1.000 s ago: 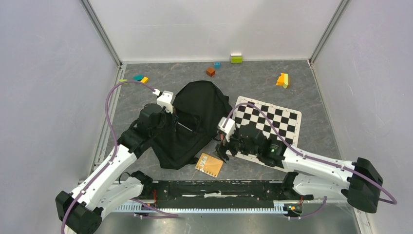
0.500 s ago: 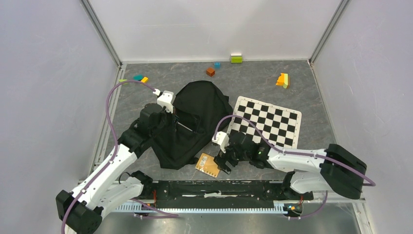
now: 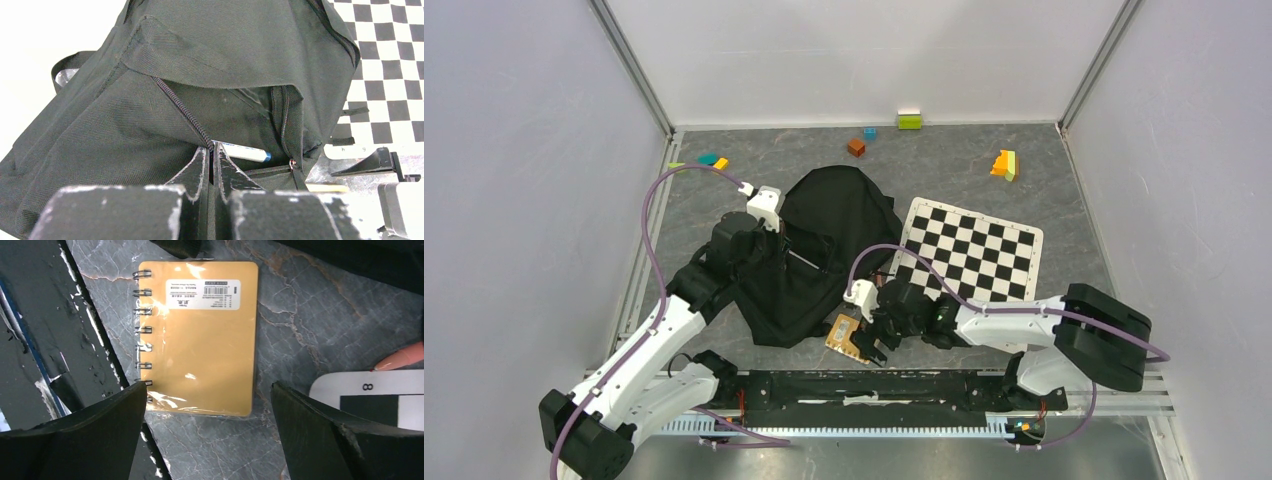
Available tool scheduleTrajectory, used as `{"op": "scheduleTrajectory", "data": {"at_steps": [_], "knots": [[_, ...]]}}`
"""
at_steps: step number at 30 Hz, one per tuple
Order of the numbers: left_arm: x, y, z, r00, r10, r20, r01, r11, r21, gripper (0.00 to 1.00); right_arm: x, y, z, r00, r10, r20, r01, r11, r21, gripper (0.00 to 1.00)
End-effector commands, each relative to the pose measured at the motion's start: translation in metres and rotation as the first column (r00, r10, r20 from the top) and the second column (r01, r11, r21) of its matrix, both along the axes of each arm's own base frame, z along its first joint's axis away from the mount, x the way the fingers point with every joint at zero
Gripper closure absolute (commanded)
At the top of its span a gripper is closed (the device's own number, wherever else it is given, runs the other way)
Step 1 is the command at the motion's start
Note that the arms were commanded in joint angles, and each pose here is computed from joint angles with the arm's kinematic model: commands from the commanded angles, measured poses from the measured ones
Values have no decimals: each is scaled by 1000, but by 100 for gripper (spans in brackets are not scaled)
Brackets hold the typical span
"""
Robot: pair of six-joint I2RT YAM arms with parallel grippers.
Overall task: Pack the student bag
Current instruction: Pick up the stationery from the center of the board.
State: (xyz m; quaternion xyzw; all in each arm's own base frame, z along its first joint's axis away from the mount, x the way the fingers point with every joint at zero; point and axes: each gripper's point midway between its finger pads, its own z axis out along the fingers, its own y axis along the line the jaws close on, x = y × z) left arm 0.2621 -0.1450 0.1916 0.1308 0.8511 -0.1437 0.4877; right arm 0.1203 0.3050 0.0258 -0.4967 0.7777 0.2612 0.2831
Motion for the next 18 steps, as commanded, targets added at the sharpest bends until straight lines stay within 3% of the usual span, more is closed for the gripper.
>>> {"op": "scheduleTrajectory", "data": {"at_steps": [1, 9, 18], "knots": [[9, -6, 20, 996, -32, 85, 33, 999, -4, 98, -1, 23, 14, 1000, -5, -8, 6, 998, 56, 2], [8, -6, 21, 996, -35, 86, 35, 999, -6, 98, -9, 30, 8, 1000, -3, -20, 3, 1000, 5, 2], [8, -7, 22, 996, -38, 87, 39, 999, -10, 98, -5, 19, -5, 990, -135, -46, 132, 989, -69, 2]]}}
